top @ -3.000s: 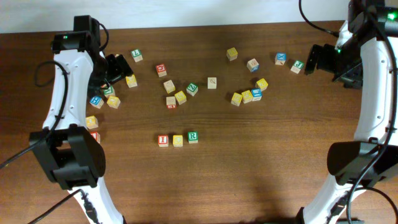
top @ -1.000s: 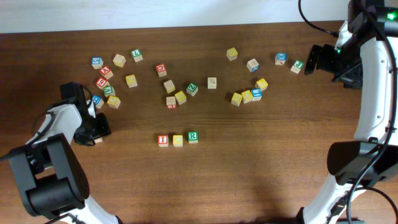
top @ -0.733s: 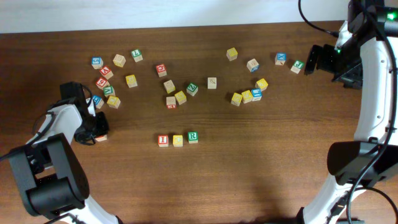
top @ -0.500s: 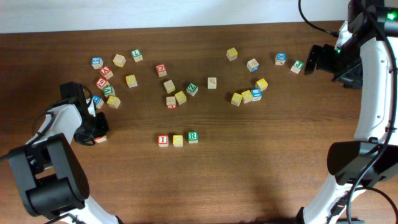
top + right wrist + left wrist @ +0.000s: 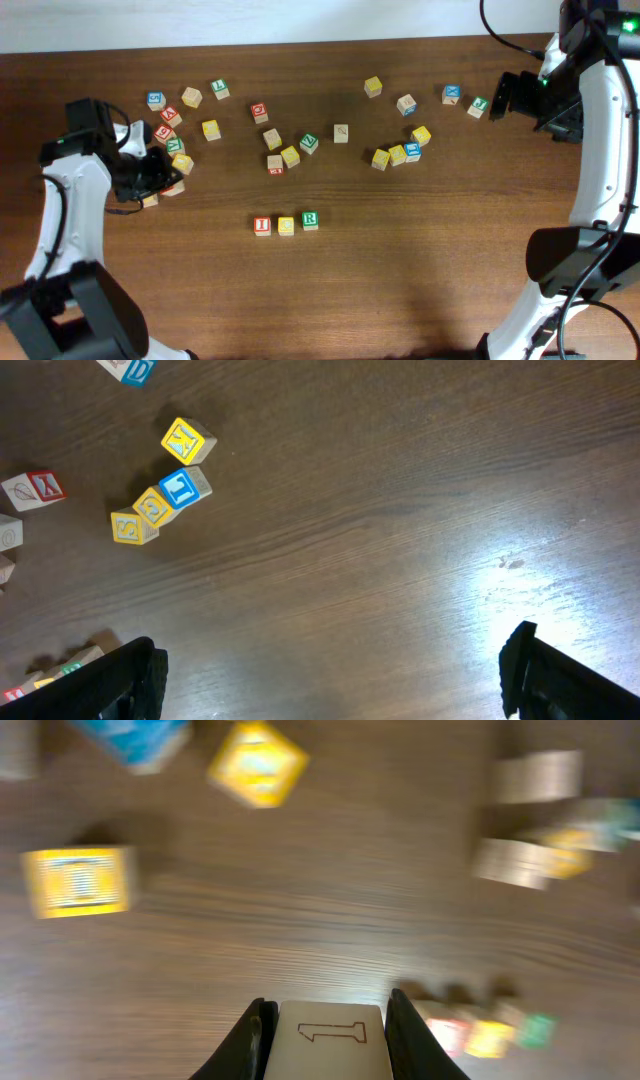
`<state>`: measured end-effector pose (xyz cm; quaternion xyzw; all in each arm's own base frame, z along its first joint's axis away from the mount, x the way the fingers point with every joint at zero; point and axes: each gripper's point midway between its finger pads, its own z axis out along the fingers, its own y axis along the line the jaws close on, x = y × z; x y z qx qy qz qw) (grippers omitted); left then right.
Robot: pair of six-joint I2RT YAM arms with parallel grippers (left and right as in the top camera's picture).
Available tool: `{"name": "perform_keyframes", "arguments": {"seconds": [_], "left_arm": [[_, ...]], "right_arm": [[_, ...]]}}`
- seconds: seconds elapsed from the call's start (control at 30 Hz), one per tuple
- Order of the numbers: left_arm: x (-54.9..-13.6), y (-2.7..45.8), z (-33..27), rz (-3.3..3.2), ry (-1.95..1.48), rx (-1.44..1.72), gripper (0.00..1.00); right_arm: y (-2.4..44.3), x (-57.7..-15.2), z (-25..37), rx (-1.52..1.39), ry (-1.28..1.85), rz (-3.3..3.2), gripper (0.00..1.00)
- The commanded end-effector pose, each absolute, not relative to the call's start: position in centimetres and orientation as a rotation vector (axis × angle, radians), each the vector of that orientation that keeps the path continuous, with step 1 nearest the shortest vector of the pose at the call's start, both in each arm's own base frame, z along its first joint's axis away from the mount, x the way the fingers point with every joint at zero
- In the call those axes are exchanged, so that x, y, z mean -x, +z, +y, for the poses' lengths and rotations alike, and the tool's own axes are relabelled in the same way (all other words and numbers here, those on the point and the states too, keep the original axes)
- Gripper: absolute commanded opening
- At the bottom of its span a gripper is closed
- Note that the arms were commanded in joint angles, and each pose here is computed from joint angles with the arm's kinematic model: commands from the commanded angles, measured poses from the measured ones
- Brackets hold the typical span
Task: Spell out ICRA
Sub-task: 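Carry the red A block and set it right of the green R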
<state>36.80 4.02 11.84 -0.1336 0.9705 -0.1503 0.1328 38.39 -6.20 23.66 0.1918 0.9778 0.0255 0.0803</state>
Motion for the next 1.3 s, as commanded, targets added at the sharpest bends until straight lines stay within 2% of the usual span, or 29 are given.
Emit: {"name": "perform_keyframes", "arguments": {"seconds": [0.0,0.1,0.3,0.47,0.63,0.7,0.8,0.9,0.97,1.0,1.03,1.27], "left_arm": [[-37.1,14.8,-2.9,2.767,-0.693,0.277,0.09],[-37.0,14.9,-9.6,2.798,-0.733,0.214,0.06],[-35.8,13.6,-18.7,2.798,-0.440,0.157,0.10],[-33.6,10.5,-26.2,2.806,-0.394,-0.084,0.13],[-32.9,4.8,-27.6,2.890,-0.275,-0.044,0.11],[-33.3,3.0,-27.9,2.901,-0.262,-0.021,0.15],[-33.3,2.0,-27.7,2.914,-0.231,-0.019,0.15],[-33.3,0.7,-27.0,2.925,-0.163,-0.014,0.20],[-33.3,0.5,-27.0,2.930,-0.158,-0.015,0.26],[-33.3,0.5,-27.0,2.930,-0.158,-0.015,0.30],[-33.3,0.5,-27.0,2.930,-0.159,-0.015,0.41],[-34.3,1.6,-27.7,2.898,-0.186,-0.057,0.45]], "right_arm": [[23.6,-38.2,-6.4,-0.579,0.063,2.929,0.98],[23.6,-38.2,-6.4,-0.579,0.063,2.929,0.98],[23.6,-38.2,-6.4,-0.579,0.063,2.929,0.98],[23.6,-38.2,-6.4,-0.579,0.063,2.929,0.98],[23.6,-38.2,-6.4,-0.579,0.063,2.930,0.98],[23.6,-38.2,-6.4,-0.579,0.063,2.929,0.99],[23.6,-38.2,-6.4,-0.579,0.063,2.930,0.98],[23.6,-38.2,-6.4,-0.579,0.063,2.929,0.98],[23.6,-38.2,-6.4,-0.579,0.063,2.929,0.98],[23.6,-38.2,-6.4,-0.579,0.063,2.929,0.98],[23.6,-38.2,-6.4,-0.579,0.063,2.929,0.98],[23.6,-38.2,-6.4,-0.579,0.063,2.929,0.98]]}}
